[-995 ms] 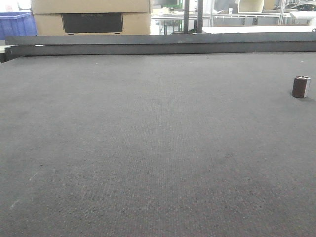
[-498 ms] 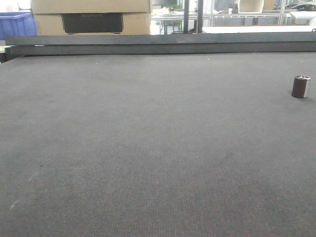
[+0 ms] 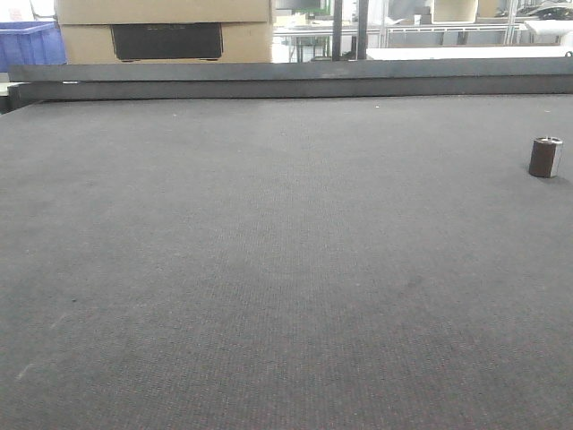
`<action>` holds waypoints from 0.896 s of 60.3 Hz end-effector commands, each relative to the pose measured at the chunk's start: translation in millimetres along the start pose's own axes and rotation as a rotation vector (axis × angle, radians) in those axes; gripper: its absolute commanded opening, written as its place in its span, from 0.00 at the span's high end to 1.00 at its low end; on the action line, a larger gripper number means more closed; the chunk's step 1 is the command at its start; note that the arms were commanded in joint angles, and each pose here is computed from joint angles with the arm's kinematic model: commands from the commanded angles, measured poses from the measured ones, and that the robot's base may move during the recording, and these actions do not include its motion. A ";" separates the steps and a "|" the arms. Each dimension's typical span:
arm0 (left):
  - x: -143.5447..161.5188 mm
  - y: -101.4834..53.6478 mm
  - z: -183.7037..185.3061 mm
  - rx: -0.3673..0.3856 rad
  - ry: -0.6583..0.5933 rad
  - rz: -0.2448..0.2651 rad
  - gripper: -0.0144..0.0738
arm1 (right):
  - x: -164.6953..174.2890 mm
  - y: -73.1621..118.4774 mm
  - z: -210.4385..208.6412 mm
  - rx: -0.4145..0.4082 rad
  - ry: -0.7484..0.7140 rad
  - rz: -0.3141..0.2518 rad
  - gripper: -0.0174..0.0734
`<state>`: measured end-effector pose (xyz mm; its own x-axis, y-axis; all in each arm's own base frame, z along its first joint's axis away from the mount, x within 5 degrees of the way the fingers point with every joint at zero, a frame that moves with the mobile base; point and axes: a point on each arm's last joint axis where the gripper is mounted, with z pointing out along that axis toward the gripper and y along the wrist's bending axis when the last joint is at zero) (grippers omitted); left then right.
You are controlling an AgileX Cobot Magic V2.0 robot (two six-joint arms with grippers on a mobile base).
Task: Place cylindrical capacitor in blue bin on shelf
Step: 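Lower the open right gripper over the dark-brown capacitor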
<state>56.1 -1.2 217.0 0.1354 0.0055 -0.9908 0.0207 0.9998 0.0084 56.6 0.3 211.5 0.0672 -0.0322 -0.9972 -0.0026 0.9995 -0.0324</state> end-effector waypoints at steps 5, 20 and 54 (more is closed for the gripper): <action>-15.9 0.4 -1.7 -0.004 -0.169 -0.014 0.96 | -26.9 -1.4 -3.4 0.015 -0.219 -0.003 0.99; -91.6 0.6 -9.3 0.002 -0.150 -0.014 0.96 | -120.8 -3.9 -31.7 0.013 -0.345 -0.003 0.99; -132.9 0.1 36.7 0.011 0.160 -0.018 0.23 | -165.1 -5.3 59.9 -0.003 0.041 -0.003 0.18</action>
<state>69.6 -2.0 353.2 -0.0053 0.0095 -0.9999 0.0273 0.9996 0.0093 91.8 0.8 382.1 0.0574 -0.0328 -0.9978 -0.0071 0.9994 -0.0332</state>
